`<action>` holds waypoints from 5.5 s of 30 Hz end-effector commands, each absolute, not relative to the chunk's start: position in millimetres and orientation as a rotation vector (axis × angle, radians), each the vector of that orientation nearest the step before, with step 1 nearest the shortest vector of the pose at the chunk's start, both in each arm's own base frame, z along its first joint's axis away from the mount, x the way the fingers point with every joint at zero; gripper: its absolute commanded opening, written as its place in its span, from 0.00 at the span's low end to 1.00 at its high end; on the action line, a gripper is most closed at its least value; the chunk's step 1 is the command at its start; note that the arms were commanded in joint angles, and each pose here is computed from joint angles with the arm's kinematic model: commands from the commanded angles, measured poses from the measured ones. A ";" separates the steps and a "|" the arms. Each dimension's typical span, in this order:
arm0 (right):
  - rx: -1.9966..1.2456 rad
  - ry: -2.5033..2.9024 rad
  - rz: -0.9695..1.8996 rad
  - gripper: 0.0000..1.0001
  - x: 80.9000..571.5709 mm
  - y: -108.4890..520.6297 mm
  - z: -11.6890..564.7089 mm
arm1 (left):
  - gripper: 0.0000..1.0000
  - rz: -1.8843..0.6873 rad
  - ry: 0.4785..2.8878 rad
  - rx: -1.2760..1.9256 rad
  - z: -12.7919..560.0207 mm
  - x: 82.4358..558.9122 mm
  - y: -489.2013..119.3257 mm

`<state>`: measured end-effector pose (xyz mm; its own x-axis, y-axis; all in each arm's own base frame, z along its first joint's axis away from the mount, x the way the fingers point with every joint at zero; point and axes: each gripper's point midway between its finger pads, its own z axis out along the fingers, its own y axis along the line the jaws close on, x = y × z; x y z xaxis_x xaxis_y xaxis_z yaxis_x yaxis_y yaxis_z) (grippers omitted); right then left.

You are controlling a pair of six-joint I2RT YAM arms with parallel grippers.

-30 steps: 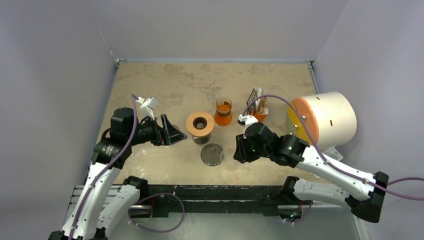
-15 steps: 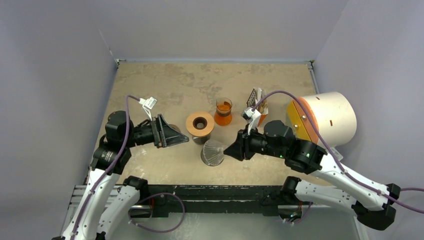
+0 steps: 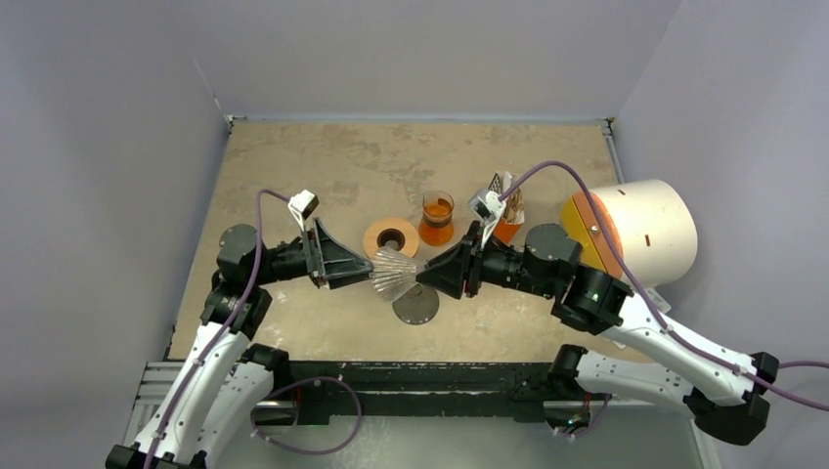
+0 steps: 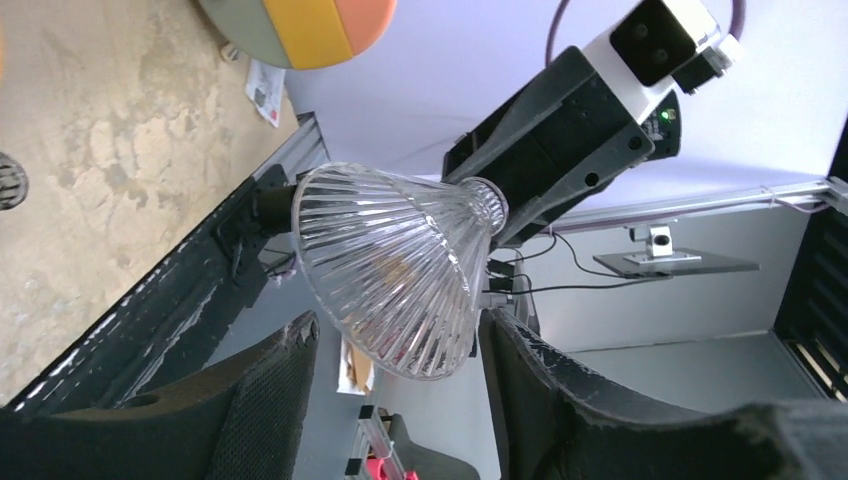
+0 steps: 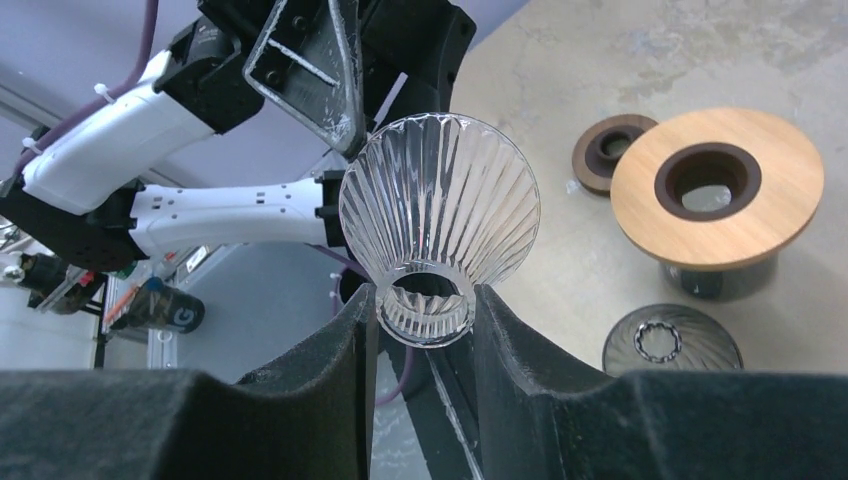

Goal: Place the coffee filter in the dripper
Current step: Pick up the coffee dripper from the center of the board.

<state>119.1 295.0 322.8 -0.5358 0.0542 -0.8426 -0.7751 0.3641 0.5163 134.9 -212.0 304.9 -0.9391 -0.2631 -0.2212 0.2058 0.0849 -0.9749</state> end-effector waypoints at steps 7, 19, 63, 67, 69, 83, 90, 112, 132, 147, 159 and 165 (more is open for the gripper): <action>-0.639 1.567 1.372 0.01 122.0 313.6 384.7 | 0.48 -2.052 1.850 0.048 341.5 122.9 -212.3; -0.626 1.559 1.387 0.01 125.9 320.4 387.9 | 0.31 -2.069 1.805 0.085 349.3 119.6 -211.6; -0.519 1.959 0.805 0.86 164.9 250.9 336.4 | 0.00 -1.564 1.884 0.752 365.8 97.5 -205.8; -0.548 2.012 0.761 0.86 167.2 252.1 336.0 | 0.00 -1.484 1.918 0.824 363.7 98.8 -209.9; -0.557 2.025 0.755 0.86 168.7 253.2 339.0 | 0.00 -1.439 1.934 0.848 360.2 102.4 -210.7; -0.470 2.158 0.865 0.84 191.9 258.6 338.2 | 0.00 -0.980 2.176 1.119 293.0 129.9 -235.6; -0.452 2.229 0.904 0.83 196.1 262.7 322.8 | 0.00 -0.798 2.161 1.297 277.1 121.7 -252.3; -0.594 2.409 1.182 0.63 168.0 296.6 270.5 | 0.00 -0.377 1.940 1.747 258.9 91.5 -267.7; -0.686 2.555 1.245 0.46 163.2 313.2 250.0 | 0.00 -0.260 1.744 1.970 251.9 88.9 -269.5; -0.831 2.649 1.219 0.37 139.7 308.4 233.2 | 0.00 -0.178 1.676 2.072 241.8 84.9 -264.4; -0.841 2.661 1.183 0.27 145.0 310.2 231.1 | 0.00 -0.176 1.638 2.177 230.2 71.2 -262.5; -0.851 2.673 1.169 0.15 144.3 310.6 228.1 | 0.00 -0.161 1.635 2.181 228.8 71.7 -261.5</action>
